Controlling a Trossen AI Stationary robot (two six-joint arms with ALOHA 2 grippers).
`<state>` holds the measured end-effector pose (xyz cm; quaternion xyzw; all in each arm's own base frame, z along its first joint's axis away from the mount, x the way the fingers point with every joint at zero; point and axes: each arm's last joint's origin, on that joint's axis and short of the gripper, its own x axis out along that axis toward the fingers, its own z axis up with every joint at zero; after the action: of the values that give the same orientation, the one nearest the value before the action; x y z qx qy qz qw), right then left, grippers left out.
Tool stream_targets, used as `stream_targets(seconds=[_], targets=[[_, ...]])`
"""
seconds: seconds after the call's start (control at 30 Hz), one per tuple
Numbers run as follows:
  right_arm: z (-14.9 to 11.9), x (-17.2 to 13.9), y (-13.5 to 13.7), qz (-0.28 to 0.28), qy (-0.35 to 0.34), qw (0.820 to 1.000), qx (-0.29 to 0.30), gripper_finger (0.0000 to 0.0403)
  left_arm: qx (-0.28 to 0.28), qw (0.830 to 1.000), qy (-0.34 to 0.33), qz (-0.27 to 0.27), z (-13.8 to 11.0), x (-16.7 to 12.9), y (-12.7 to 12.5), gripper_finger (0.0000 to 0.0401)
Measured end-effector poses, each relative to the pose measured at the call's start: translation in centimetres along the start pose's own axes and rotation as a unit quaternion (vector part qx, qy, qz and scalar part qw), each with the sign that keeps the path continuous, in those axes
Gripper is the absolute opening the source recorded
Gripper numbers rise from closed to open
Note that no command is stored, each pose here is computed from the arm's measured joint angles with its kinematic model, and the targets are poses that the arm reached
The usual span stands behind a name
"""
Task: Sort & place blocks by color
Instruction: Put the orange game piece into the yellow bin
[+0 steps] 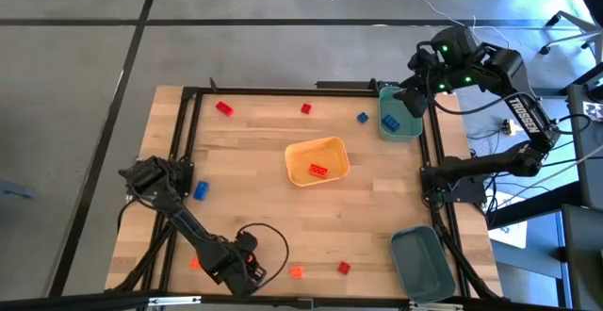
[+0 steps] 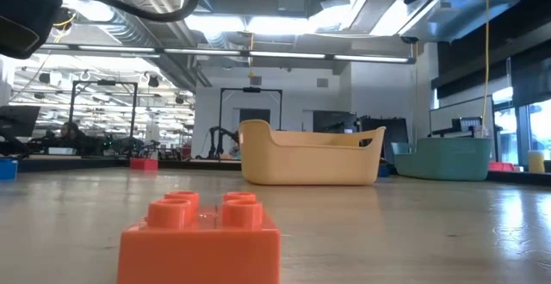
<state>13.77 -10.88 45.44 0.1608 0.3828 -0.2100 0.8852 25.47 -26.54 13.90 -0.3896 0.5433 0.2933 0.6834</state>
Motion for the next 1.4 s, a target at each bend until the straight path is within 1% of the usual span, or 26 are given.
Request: stream_targets(seconds=[0.33,0.43,0.53,0.67,0.77,0.87,0.97,1.07,1.13,1.2,1.3,1.4], targets=[[0.0,0.0,0.0,0.000,0.000,1.000,0.000,0.0199,-0.006,1.000,0.012,-0.002,0.1,0.2,-0.2,0.0214],[0.0,0.0,0.0,0.000,0.001,1.000,-0.004,0.0199,-0.009,1.000,0.019,0.002,0.3,0.2,-0.2,0.0202],[0.0,0.0,0.0,0.009,0.001,1.000,-0.021,0.0199,-0.011,1.000,0.021,0.007,0.5,0.3,-0.1,0.0175],[0.0,0.0,0.2,0.042,-0.002,0.998,-0.041,0.0199,-0.011,1.000,0.021,0.009,0.5,0.3,-0.1,0.0134],[0.0,0.0,0.4,0.064,-0.005,0.996,-0.054,0.0199,-0.012,1.000,0.021,0.009,0.6,0.3,-0.1,0.0131],[-0.1,0.0,0.6,0.104,-0.007,0.991,-0.089,0.0199,-0.013,1.000,0.021,0.009,0.6,0.3,-0.1,0.0131],[-0.3,-0.2,1.0,0.171,-0.016,0.977,-0.126,0.0199,-0.015,1.000,0.021,0.009,0.8,0.3,-0.1,0.0131],[-0.4,-0.3,1.4,0.243,-0.033,0.957,-0.157,0.0200,-0.019,1.000,0.021,0.010,1.0,0.3,-0.2,0.0131],[-0.4,-0.4,1.6,0.273,-0.046,0.945,-0.176,0.0200,-0.022,1.000,0.020,0.008,1.2,0.3,-0.2,0.0131],[-0.4,-0.4,1.6,0.278,-0.047,0.943,-0.177,0.0200,-0.025,1.000,0.016,0.004,1.5,0.0,-0.3,0.0131],[-0.4,-0.4,1.5,0.269,-0.043,0.946,-0.177,0.0200,-0.026,1.000,0.006,0.005,1.8,-0.6,-0.1,0.0131],[-0.6,-0.4,1.5,0.270,-0.038,0.946,-0.175,0.0200,-0.028,0.999,-0.024,-0.004,2.5,-2.3,0.2,0.0131]])
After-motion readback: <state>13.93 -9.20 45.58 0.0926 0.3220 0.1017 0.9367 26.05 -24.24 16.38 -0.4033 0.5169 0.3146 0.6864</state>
